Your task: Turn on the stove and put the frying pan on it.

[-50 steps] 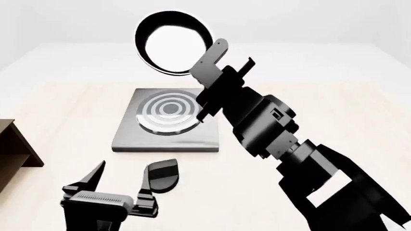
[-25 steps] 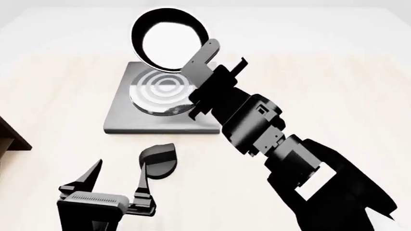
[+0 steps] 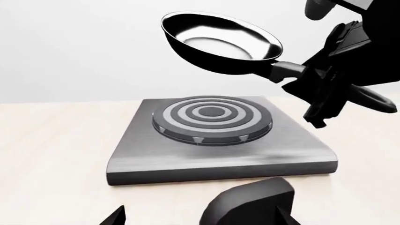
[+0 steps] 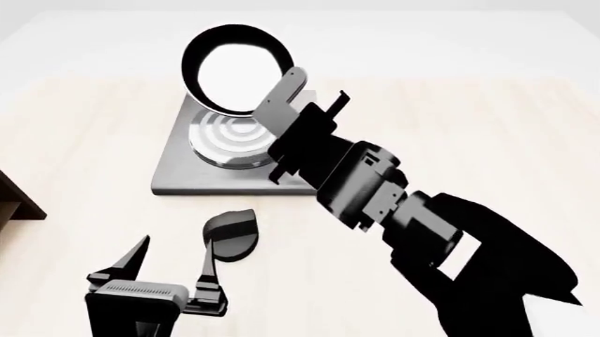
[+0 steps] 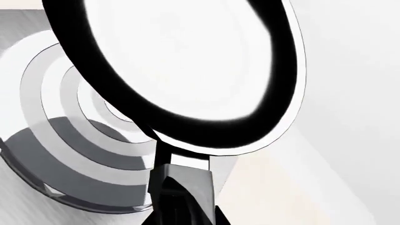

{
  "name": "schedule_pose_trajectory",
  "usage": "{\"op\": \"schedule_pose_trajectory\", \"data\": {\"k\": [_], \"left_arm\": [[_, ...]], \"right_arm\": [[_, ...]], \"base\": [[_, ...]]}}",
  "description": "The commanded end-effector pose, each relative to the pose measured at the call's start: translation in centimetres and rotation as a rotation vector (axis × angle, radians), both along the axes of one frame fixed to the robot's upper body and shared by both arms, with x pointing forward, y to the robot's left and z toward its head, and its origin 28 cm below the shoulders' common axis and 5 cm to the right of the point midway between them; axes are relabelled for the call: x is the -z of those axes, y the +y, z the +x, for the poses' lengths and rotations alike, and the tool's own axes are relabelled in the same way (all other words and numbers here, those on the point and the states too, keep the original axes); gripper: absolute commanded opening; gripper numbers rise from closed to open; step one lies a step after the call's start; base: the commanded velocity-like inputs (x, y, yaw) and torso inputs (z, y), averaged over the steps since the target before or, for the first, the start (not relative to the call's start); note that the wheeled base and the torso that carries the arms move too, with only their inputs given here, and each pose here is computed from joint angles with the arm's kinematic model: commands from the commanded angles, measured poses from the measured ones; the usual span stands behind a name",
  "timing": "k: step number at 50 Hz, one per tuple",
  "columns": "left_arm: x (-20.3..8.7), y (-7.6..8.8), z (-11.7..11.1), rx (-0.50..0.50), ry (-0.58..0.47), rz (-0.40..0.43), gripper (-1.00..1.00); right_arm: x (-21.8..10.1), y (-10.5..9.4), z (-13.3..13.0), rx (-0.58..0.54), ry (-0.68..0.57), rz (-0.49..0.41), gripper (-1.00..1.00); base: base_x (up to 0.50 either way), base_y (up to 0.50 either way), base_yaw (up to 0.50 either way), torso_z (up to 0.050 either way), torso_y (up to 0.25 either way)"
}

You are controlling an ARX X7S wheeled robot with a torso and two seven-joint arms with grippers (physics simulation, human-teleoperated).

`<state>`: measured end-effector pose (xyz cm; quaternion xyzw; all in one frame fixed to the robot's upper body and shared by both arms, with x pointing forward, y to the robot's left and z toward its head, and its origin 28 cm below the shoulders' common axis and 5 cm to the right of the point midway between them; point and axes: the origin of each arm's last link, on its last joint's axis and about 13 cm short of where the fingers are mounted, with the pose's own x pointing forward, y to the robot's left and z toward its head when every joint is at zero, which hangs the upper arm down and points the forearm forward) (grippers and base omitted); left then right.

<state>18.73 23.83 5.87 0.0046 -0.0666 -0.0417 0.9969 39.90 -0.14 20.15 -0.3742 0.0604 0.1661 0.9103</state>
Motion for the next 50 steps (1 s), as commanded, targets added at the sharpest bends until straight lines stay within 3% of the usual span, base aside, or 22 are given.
{"op": "schedule_pose_trajectory", "data": {"k": [1,37,50], "left_arm": [[0.1,0.1,0.0,-0.007,0.004,0.001,1.00],[0.1,0.4,0.0,-0.020,0.002,-0.002,1.00],[0.3,0.5,0.0,-0.026,0.003,-0.005,1.00]], "right_arm": [[-0.7,0.2,0.3,0.004,-0.088,-0.074,-1.00],[2.1,0.6,-0.6,-0.054,-0.073,-0.187,-1.00],[2.9,0.0,-0.5,-0.028,-0.067,-0.218,-1.00]], "base": [[0.00,0.00,0.00,0.000,0.000],[0.00,0.00,0.00,0.000,0.002],[0.00,0.00,0.00,0.001,0.002]]}}
